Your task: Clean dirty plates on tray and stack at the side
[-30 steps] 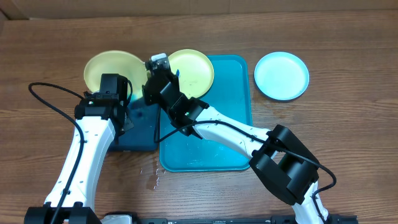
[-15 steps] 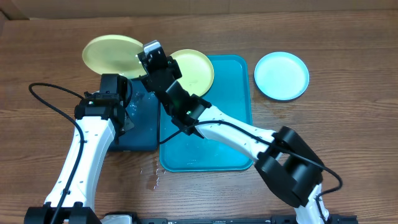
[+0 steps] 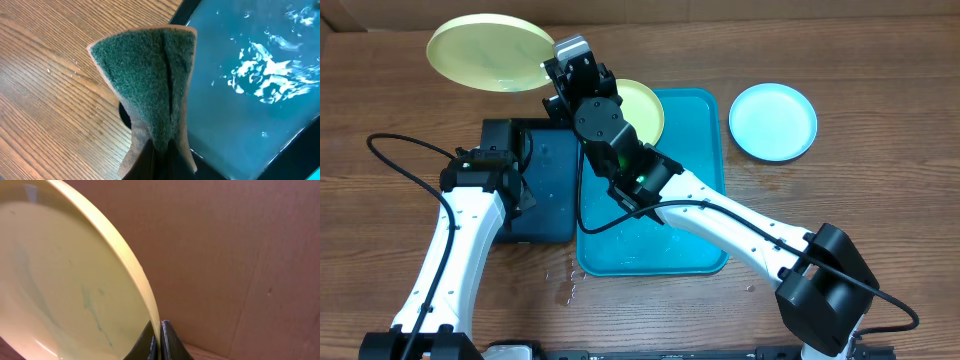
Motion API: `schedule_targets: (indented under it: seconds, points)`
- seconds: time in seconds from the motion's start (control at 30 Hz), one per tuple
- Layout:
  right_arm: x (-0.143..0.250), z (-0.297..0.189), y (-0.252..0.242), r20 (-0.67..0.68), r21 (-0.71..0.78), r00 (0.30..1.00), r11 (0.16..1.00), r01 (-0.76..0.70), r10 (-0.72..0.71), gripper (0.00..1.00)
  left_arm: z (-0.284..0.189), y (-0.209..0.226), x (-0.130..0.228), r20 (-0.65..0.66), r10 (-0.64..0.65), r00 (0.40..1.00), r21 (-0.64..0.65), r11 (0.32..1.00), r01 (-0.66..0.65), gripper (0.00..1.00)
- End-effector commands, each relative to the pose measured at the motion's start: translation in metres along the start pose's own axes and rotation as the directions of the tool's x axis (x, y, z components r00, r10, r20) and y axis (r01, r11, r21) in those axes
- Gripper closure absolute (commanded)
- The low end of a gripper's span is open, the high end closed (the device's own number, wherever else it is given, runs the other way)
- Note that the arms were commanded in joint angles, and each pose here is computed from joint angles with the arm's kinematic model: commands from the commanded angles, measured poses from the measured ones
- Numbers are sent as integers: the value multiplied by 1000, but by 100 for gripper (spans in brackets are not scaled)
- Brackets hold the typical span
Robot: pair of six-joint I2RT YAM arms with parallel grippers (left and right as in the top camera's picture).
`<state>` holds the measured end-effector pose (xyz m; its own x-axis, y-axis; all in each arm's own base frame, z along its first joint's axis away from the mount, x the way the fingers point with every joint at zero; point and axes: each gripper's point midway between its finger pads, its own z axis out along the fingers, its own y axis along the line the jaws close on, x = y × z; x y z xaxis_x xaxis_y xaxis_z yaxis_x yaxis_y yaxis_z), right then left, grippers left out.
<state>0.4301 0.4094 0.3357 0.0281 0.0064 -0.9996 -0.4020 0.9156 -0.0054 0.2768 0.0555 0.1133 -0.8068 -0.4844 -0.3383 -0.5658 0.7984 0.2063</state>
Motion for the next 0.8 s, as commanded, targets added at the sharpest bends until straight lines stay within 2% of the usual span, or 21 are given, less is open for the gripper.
schedule_targets:
  seconds: [0.0,0.2,0.63,0.77]
  points:
    - [-34,-9,6,57,-22,998,1000,7,-6,96,-3,2,0,5,-31,1000,9,999,31,96]
    - [-32,-13,17,52,-37,996,997,68,-66,96,-3,1,-1,12,-31,999,14,999,31,96]
    - [-25,-15,24,29,-64,998,996,57,-56,96,-3,0,-2,13,-32,999,15,999,32,96]
    - [-25,-15,4,21,51,998,997,52,-53,96,-3,-2,0,3,-27,1000,31,999,27,96]
